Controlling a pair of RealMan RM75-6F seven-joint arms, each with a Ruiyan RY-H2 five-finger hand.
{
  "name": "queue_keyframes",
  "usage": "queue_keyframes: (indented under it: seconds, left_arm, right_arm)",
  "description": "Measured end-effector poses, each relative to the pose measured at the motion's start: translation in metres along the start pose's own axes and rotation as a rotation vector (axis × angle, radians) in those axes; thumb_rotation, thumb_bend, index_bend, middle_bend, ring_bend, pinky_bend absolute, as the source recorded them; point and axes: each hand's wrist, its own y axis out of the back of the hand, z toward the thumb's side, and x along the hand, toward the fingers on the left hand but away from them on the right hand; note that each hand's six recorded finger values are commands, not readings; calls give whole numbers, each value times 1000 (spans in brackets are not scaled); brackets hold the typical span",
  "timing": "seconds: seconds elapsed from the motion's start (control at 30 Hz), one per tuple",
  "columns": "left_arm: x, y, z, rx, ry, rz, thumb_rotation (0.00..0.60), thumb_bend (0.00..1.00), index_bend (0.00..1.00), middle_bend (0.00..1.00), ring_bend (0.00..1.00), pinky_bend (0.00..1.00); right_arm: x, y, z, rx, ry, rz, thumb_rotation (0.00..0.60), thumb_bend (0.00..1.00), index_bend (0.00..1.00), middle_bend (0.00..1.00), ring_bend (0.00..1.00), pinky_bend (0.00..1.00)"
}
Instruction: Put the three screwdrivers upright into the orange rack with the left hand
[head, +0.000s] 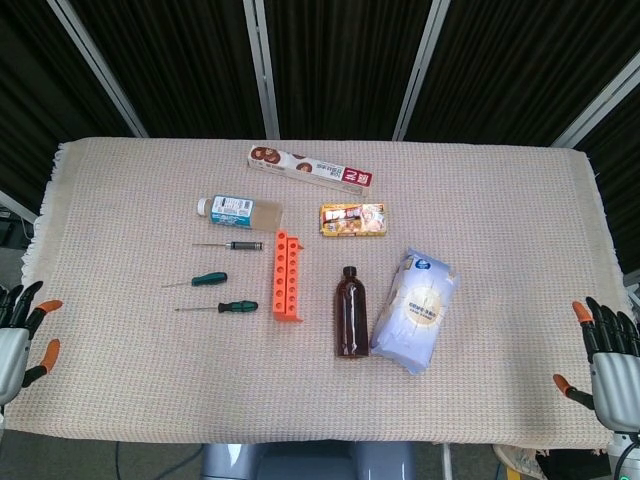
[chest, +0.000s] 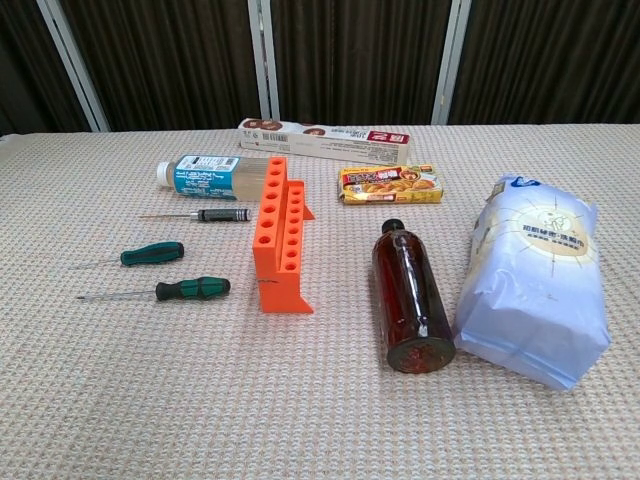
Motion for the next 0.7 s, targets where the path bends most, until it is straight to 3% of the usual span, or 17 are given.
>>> queue_keyframes:
  seconds: [0.13, 0.27, 0.4, 0.5, 0.7]
  left_arm:
    - [9, -1, 7, 39, -26, -13, 600, 292, 283, 43, 0, 0]
    - [26, -4, 22, 86, -91, -50, 600, 294, 299, 50, 0, 0]
    - [47, -2, 47, 168, -176, -60, 600, 455, 343, 62, 1, 0]
    - [59, -3, 65, 220, -228, -56, 600, 470, 352, 60, 0, 0]
    - [82, -13, 108, 318, -336, -68, 600, 309, 356, 54, 0, 0]
  right_arm:
    - [-2, 0, -1, -1, 0, 0, 600, 0, 0, 0, 0, 0]
    - [-2, 2, 0, 2, 9, -7, 600, 0, 0, 0, 0, 0]
    - [-2, 2, 1, -3, 14, -11, 600, 0, 0, 0, 0, 0]
    - [-2, 1, 1, -8, 16, -11, 600, 0, 0, 0, 0, 0]
    - [-1, 2, 0, -8, 19, -15, 600, 0, 0, 0, 0, 0]
